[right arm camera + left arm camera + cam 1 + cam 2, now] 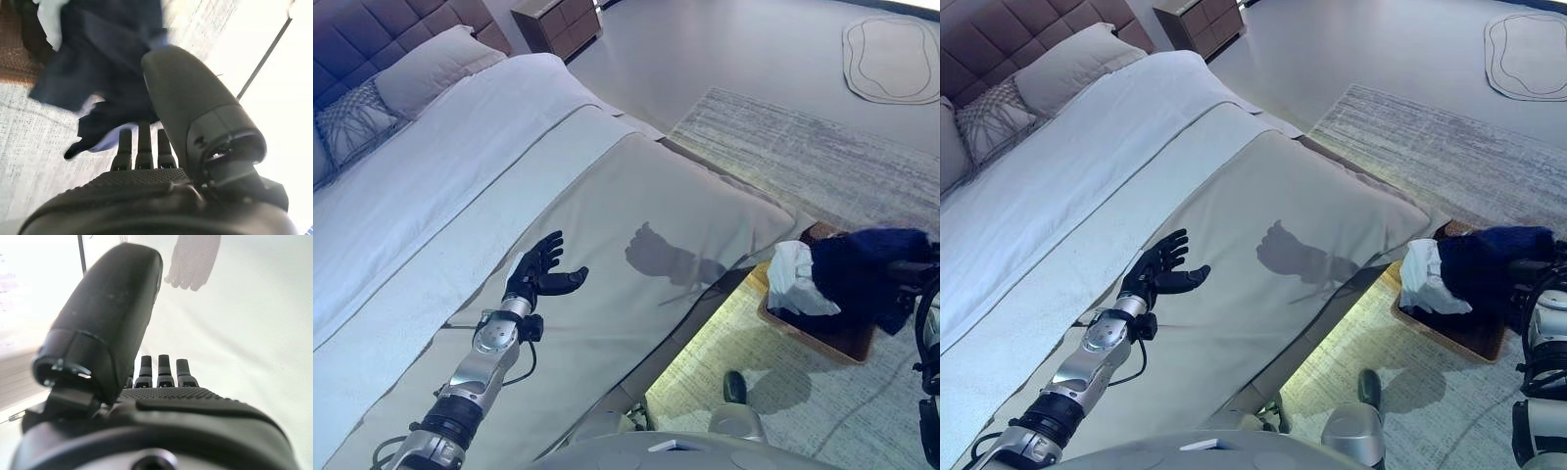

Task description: Pick up the clothes from the bed and place them into the basket

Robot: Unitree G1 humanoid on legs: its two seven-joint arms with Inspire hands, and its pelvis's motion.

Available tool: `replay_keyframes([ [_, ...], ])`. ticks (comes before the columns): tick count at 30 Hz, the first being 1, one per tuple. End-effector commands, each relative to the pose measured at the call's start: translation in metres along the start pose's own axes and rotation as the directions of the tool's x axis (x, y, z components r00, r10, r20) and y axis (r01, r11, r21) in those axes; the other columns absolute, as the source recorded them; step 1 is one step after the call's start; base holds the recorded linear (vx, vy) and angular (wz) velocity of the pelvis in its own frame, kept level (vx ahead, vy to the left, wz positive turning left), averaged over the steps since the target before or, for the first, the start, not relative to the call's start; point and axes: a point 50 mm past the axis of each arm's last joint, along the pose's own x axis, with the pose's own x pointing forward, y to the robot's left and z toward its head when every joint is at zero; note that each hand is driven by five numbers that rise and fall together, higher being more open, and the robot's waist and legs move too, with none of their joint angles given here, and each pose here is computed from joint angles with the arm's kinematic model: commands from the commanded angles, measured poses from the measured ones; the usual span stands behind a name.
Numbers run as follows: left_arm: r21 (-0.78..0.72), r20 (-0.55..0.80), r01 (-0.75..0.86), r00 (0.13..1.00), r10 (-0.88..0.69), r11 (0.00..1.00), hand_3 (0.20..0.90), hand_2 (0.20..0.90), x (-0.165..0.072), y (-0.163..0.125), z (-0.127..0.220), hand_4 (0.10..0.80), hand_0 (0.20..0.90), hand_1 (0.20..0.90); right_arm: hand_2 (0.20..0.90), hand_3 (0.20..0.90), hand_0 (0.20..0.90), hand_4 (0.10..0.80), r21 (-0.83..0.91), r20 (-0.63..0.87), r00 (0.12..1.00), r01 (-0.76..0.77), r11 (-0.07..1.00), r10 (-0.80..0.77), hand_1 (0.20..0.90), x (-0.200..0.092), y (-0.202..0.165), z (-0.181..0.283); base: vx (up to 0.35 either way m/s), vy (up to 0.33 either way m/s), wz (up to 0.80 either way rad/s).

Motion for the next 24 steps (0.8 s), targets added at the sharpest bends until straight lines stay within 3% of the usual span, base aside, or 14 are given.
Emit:
replay_keyframes([
  [1,0.000,0.210,-0.009,0.978,0.009,1.000,0.900,0.900,0.006,0.007,0.046,0.800,0.900,0.900,0.900,0.900,0.900,0.800,0.063,0.243,0.956,0.151,0.986,-0.162,0.900,0.004,-0.040,0.072,0.000,0.000,0.00],
  [15,-0.016,0.197,-0.014,0.980,0.017,1.000,0.900,0.900,0.005,0.007,0.042,0.800,0.900,0.900,0.900,0.900,0.900,0.800,0.038,0.306,0.950,0.057,0.998,-0.066,0.900,-0.002,-0.024,0.079,0.002,0.002,0.00],
  [19,-0.023,0.182,-0.023,0.983,0.027,0.999,0.900,0.900,0.005,0.007,0.037,0.800,0.900,0.900,0.900,0.900,0.900,0.800,0.073,0.316,0.948,-0.069,0.995,0.042,0.900,-0.012,0.009,0.071,0.034,0.014,-0.01],
  [24,-0.037,0.164,-0.046,0.985,0.052,0.998,0.900,0.900,0.003,0.007,0.028,0.800,0.900,0.900,0.900,0.900,0.900,0.800,0.243,0.316,0.941,-0.207,0.948,0.124,0.900,-0.033,0.056,0.035,0.036,0.008,0.01],
])
